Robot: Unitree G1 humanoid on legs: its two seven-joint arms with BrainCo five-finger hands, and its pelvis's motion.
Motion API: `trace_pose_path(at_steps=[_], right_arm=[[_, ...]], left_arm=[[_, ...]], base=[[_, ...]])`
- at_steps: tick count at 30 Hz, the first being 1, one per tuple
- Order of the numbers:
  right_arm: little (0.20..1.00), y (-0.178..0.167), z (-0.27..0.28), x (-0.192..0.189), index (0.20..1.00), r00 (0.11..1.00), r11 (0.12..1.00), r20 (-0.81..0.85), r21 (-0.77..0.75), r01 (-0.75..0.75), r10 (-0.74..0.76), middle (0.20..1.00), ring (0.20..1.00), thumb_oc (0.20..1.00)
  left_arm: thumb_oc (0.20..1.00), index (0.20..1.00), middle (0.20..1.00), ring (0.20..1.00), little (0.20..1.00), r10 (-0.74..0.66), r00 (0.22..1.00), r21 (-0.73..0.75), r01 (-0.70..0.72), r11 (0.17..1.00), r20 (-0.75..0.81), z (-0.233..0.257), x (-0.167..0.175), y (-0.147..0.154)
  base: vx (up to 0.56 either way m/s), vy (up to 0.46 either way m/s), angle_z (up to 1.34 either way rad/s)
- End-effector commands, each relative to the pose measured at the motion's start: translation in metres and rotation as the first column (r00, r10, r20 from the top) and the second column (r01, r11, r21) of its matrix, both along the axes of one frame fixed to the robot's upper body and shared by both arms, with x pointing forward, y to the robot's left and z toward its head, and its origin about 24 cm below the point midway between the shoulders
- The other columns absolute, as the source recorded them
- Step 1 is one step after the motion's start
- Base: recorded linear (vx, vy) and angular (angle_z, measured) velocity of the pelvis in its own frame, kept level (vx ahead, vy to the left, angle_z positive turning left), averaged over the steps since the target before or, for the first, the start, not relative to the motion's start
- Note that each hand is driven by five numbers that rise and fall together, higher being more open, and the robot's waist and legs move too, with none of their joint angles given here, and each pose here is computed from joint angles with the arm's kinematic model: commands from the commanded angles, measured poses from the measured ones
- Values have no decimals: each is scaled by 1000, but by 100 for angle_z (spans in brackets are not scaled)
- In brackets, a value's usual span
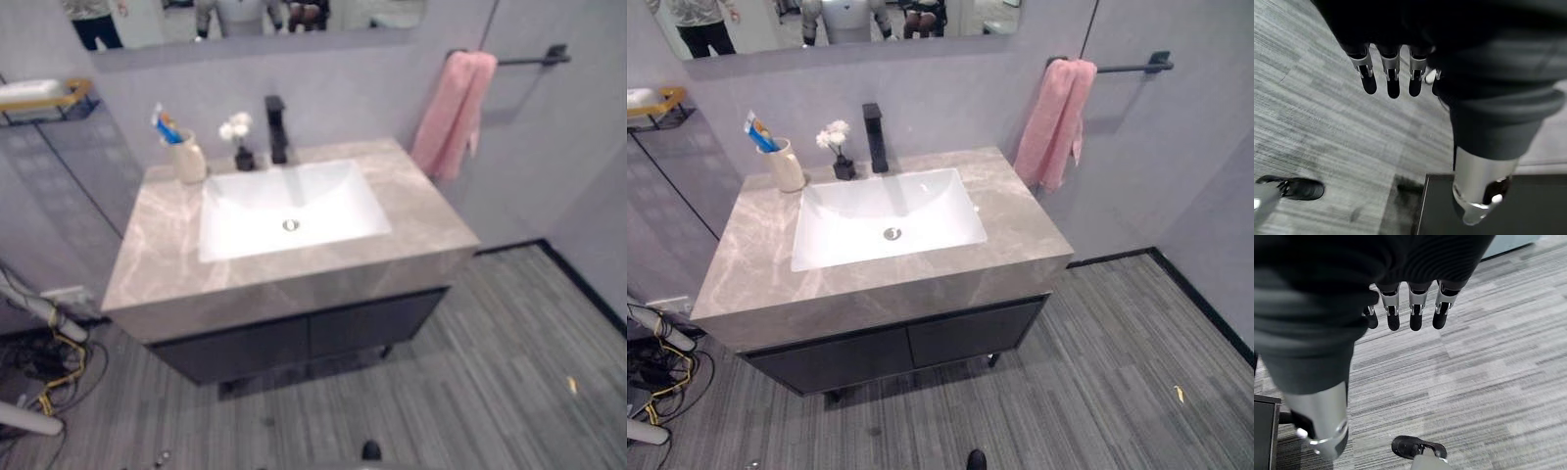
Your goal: Put brush and paste in cup on sink, flatten towel.
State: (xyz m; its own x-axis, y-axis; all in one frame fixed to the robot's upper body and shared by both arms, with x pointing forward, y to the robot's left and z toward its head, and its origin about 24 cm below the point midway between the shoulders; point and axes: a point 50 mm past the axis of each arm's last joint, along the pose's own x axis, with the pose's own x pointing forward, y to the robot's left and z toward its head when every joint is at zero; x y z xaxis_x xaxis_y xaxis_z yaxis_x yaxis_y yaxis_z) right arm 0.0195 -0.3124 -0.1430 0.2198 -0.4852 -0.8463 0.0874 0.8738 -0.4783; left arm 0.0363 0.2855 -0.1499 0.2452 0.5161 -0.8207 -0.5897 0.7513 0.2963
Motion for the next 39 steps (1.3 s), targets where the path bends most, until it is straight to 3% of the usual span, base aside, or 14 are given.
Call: trace_pose_path(at_steps=[1, 4, 10, 20, 24, 26, 28, 29, 31, 33, 34, 39], right_arm=[[1000, 4, 1, 30, 1000, 997, 998, 50, -23, -59, 60, 1000, 1000, 1000], [1000, 11, -2, 33, 1000, 996, 997, 43, -5, -80, 80, 1000, 1000, 1000], [1000, 17, -4, 36, 1000, 996, 997, 59, 16, -73, 72, 1000, 1000, 1000], [1000, 29, -10, 29, 1000, 998, 997, 51, 57, -45, 42, 1000, 1000, 1000], [1000, 25, -9, 27, 1000, 997, 998, 72, 59, 30, -34, 1000, 1000, 1000], [1000, 21, -8, 20, 1000, 996, 997, 63, 56, 61, -64, 1000, 1000, 1000], [1000, 15, -7, 12, 1000, 995, 995, 53, 39, 88, -90, 1000, 1000, 1000], [1000, 18, -8, 8, 1000, 995, 995, 50, 40, 90, -92, 1000, 1000, 1000], [1000, 16, -7, 3, 1000, 993, 994, 41, 35, 107, -109, 1000, 1000, 1000], [1000, 16, -7, 8, 1000, 995, 995, 36, 19, 98, -98, 1000, 1000, 1000], [1000, 17, -7, 13, 1000, 996, 996, 43, 19, 83, -84, 1000, 1000, 1000], [1000, 18, -8, 0, 1000, 998, 998, -6, 7, 63, -62, 1000, 1000, 1000]], left_arm=[[1000, 1000, 1000, 1000, 1000, -116, 993, 46, 115, 992, 18, 8, 22, 14], [1000, 1000, 1000, 1000, 1000, -238, 966, -27, 237, 971, -102, -4, 10, -5], [1000, 1000, 1000, 1000, 1000, -395, 897, -88, 384, 919, -198, -12, 1, -22], [1000, 1000, 1000, 1000, 1000, -591, 775, -90, 587, 804, -225, -13, 10, -33], [1000, 1000, 1000, 1000, 1000, -665, 714, -88, 664, 743, -219, -12, 23, -34], [1000, 1000, 1000, 1000, 1000, -762, 601, -68, 773, 631, -242, -9, 36, -33], [1000, 1000, 1000, 1000, 1000, -839, 470, 43, 878, 478, -272, 2, 67, -26], [1000, 1000, 1000, 1000, 1000, -846, 454, 112, 891, 441, -279, 9, 83, -22], [1000, 1000, 1000, 1000, 1000, -840, 473, 146, 881, 450, -265, 13, 92, -20], [1000, 1000, 1000, 1000, 1000, -791, 591, 193, 804, 562, -157, 20, 116, -22], [1000, 1000, 1000, 1000, 1000, -796, 591, 203, 802, 562, -131, 22, 125, -27], [1000, 1000, 1000, 1000, 1000, -889, 428, 216, 895, 391, -163, 21, 134, -51]], base=[[-5, 17, -5], [1, 28, -11], [0, 47, -9], [-23, 74, 2], [-69, 153, 2], [-107, 230, 4], [-174, 252, 0], [-139, 179, -4], [-185, 183, -8], [-423, 317, -19], [-369, 275, -42], [-95, 128, -103]])
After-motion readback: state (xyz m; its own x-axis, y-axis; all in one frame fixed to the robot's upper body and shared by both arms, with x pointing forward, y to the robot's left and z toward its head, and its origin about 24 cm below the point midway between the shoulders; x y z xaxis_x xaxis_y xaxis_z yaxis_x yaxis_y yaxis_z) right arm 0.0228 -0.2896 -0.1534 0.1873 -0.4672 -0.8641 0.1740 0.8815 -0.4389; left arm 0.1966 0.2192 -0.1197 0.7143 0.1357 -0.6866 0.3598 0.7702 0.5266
